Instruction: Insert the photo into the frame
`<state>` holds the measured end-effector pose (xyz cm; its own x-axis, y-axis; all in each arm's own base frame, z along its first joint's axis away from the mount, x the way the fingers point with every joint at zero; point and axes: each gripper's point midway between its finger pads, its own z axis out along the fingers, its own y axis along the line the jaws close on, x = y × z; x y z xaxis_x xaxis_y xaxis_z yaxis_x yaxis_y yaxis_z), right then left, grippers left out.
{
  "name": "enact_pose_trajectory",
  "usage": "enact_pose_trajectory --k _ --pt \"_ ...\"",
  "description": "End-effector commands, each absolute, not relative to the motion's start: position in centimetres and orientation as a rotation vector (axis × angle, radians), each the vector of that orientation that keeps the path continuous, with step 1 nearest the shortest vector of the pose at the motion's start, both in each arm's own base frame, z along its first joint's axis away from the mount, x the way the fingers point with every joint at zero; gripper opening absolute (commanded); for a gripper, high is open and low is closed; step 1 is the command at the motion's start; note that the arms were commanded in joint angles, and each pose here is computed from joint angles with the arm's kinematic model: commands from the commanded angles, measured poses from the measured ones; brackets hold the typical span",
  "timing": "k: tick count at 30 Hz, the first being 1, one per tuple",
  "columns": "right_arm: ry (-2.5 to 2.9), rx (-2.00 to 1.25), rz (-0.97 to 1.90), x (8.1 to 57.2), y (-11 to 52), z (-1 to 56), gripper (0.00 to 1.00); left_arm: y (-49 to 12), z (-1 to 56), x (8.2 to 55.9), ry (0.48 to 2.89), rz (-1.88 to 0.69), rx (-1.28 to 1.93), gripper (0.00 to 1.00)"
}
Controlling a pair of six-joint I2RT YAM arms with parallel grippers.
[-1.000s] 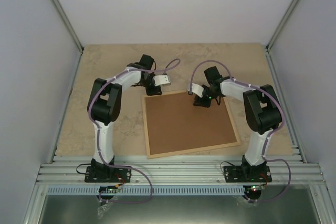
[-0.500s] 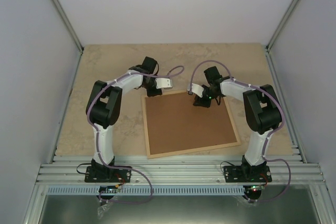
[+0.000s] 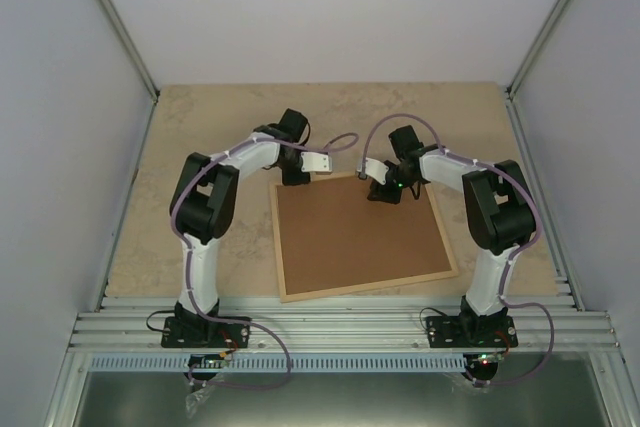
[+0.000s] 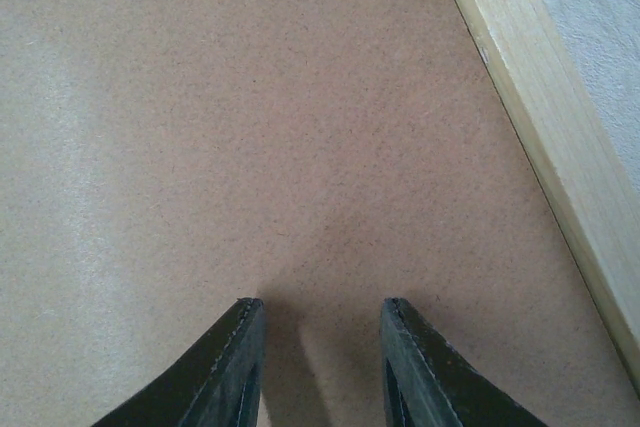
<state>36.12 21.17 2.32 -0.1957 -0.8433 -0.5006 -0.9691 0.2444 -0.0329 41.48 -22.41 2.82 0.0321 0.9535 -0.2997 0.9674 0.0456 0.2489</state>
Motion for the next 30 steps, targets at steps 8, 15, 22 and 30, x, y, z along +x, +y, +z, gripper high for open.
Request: enact_pose_trajectory --k 8,15,22,30 --pt "2.172 -1.683 0.334 36.2 19.5 -0.3 0.34 -24.3 5.3 39.1 2.067 -0.443 1.873 0.42" --pt "2.172 -1.675 0.338 36.3 19.5 -0.1 0.34 -22.9 5.0 41.8 2.099 -0.295 1.783 0.4" --pt "2.175 -1.667 0.338 36.3 19.5 -0.1 0.34 -22.1 3.5 42.4 2.12 -0.218 1.79 0.4" --pt "2.18 -1.666 0.333 36.3 19.5 -0.1 0.34 -21.5 1.7 41.4 2.139 -0.22 1.831 0.4"
